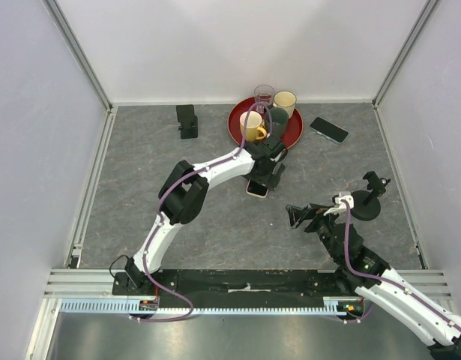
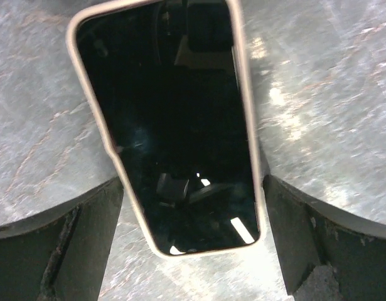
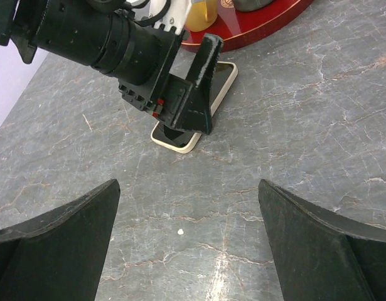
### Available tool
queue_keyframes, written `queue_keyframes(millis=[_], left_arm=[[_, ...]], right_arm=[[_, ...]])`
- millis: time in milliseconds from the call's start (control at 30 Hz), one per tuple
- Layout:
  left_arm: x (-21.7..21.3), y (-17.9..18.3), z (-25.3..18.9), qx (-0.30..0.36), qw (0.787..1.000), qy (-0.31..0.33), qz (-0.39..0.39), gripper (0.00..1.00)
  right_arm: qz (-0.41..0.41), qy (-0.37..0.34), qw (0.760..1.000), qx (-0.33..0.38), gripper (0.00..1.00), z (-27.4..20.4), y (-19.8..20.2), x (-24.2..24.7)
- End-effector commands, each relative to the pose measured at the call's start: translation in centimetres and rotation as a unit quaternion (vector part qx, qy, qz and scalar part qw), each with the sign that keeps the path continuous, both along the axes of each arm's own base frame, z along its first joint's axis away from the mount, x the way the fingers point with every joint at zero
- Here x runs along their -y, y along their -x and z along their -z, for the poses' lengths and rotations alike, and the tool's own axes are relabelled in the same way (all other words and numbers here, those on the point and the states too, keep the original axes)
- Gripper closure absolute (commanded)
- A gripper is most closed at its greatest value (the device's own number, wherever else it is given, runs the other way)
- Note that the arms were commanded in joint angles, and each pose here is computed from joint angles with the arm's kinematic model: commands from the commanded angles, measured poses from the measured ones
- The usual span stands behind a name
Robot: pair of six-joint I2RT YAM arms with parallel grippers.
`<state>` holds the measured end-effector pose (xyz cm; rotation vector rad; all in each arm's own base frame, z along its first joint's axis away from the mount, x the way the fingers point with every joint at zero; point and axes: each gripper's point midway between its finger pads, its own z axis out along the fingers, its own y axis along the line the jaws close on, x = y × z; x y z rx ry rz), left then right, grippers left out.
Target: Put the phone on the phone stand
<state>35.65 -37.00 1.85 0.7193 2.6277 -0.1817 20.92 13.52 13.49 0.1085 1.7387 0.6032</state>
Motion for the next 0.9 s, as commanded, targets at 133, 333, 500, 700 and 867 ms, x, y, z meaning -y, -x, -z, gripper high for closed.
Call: queue_keyframes(millis=[133, 333, 500, 700, 867], left_arm=[[-1.4, 1.9, 3.9, -0.013, 0.997, -0.081, -0.003, 0.40], [0.7, 3.8, 3.9, -0.066, 0.997, -0.030, 0.040, 0.71], [2.1, 4.4, 1.0, -0.072, 0.996, 0.019, 0.058, 0.98], [3.1, 5.5, -1.1, -0.084, 0.992, 0.062, 0.077, 0.98], [4.7, 6.7, -3.6, -0.108, 0.982, 0.127, 0.090, 0.98]], right_arm=[[0.008, -0.008, 1.000, -0.001, 0.02, -0.2, -0.3, 0.0], [0.014, -0.007, 1.000, -0.005, 0.02, -0.2, -0.4, 0.1], [0.019, -0.008, 1.000, -0.007, 0.02, -0.1, -0.5, 0.2], [0.027, -0.006, 1.000, -0.014, 0.02, 0.1, -0.6, 0.4], [0.055, -0.011, 0.998, -0.021, 0.02, 0.4, -0.9, 1.1]])
